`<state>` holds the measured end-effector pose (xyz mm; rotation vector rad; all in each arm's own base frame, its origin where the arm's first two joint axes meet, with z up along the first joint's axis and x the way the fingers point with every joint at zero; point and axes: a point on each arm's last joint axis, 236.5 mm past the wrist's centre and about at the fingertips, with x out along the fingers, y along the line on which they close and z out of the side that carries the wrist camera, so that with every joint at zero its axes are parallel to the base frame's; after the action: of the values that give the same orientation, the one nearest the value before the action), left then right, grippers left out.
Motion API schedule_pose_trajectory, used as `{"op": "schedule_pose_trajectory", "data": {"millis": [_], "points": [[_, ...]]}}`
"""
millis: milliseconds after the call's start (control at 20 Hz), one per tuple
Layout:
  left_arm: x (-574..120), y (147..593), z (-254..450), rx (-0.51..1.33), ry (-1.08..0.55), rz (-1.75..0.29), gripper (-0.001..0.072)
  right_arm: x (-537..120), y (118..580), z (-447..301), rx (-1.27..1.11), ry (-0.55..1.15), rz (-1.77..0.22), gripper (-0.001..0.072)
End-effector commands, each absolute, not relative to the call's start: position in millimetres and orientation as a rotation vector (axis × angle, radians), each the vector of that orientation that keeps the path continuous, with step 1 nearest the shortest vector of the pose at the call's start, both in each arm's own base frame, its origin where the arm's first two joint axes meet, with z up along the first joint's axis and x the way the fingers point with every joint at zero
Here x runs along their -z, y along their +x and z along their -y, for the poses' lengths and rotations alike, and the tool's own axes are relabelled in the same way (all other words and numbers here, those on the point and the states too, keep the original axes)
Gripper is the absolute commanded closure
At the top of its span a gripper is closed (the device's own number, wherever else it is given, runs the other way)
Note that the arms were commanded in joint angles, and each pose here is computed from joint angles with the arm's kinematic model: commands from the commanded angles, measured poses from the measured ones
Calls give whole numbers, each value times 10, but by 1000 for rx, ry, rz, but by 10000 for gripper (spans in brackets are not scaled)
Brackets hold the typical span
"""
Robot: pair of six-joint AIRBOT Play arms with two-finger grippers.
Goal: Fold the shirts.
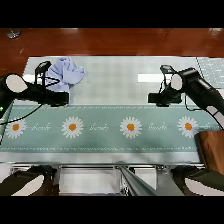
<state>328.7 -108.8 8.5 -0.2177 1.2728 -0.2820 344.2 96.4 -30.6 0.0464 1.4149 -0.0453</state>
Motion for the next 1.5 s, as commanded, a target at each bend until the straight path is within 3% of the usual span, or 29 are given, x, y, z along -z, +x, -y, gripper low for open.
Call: {"op": "schedule_pose_trajectory", "data": {"millis": [0, 750, 900, 950, 1000, 1050, 1100, 1250, 1350, 1450], "points": [[-81, 3286, 1089, 282, -218, -1274, 666, 308, 3440, -967, 45, 46, -1416, 692], [-82, 3288, 1089, 282, -218, -1273, 666, 308, 3440, -967, 45, 46, -1416, 693], [-164, 3547, 1067, 262, -225, -1159, 663, 295, 3516, -980, 37, 48, -1384, 692], [-245, 3728, 1042, 249, -226, -1076, 578, 280, 3593, -985, 32, 46, -1350, 692], [-343, 3911, 1005, 239, -213, -986, 300, 261, 3675, -969, 32, 36, -1315, 667], [-487, 4135, 940, 220, -190, -871, 14, 241, 3746, -943, 38, 25, -1283, 382], [-684, 4369, 845, 190, -170, -740, 5, 226, 3797, -934, 20, -5, -1261, 97], [-1259, 4938, 374, 74, -83, -390, 6, 236, 3766, -978, -33, -43, -1275, 91], [-1001, 5115, 23, 2, -95, -442, 5, 236, 3766, -988, -35, -38, -1275, 91], [-428, 5147, -223, -39, -117, -637, 6, 229, 3786, -1009, -39, -29, -1266, 91]]}}
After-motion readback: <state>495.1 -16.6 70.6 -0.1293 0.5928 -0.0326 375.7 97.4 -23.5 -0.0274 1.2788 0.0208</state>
